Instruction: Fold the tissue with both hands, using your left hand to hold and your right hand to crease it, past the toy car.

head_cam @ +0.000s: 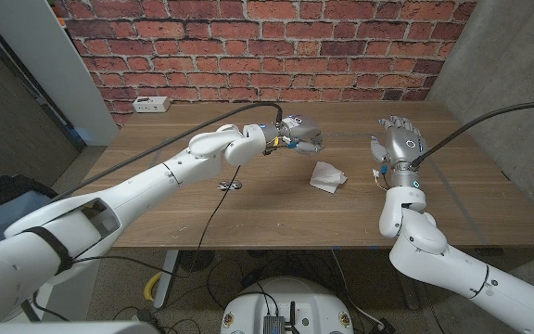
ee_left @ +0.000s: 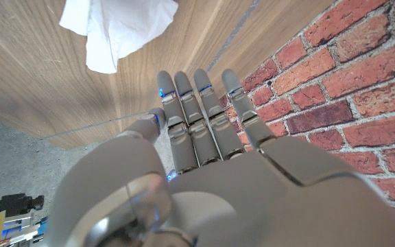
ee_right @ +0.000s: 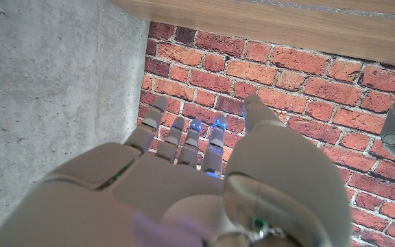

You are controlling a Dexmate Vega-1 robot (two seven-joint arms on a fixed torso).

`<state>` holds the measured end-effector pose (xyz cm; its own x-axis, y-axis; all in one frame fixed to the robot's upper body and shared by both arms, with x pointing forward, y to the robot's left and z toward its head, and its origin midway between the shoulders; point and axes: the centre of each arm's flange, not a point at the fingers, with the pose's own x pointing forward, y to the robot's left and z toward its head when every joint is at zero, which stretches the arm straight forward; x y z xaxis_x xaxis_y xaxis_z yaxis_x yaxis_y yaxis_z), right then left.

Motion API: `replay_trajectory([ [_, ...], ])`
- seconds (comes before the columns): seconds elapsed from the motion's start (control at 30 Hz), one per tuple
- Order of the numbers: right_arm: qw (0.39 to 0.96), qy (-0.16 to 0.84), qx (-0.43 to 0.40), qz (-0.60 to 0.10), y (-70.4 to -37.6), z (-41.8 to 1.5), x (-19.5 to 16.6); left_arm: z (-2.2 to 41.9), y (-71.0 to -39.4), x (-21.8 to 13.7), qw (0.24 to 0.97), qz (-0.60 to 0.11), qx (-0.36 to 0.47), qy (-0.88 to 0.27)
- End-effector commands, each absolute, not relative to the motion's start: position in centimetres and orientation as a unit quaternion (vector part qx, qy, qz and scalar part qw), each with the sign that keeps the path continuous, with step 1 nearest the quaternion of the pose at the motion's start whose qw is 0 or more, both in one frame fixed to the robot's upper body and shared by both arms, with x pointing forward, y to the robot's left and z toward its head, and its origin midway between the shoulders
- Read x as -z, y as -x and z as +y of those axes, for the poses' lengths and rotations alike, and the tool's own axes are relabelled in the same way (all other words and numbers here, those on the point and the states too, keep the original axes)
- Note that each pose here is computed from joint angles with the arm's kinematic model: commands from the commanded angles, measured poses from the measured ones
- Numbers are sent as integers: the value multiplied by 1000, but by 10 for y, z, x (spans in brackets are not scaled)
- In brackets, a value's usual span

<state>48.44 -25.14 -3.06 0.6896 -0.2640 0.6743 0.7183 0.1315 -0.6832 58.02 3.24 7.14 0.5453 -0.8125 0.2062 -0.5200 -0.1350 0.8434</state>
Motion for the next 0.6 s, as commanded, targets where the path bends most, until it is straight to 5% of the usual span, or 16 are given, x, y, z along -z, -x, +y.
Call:
replay_trajectory([
  [0.03, 728, 563, 337, -202, -483, -251, 32, 25, -588, -68, 489, -413, 203, -742],
  [0.6, 731, 559, 338, -198, -482, -255, 34, 8, -601, -53, 462, -352, 275, -766],
])
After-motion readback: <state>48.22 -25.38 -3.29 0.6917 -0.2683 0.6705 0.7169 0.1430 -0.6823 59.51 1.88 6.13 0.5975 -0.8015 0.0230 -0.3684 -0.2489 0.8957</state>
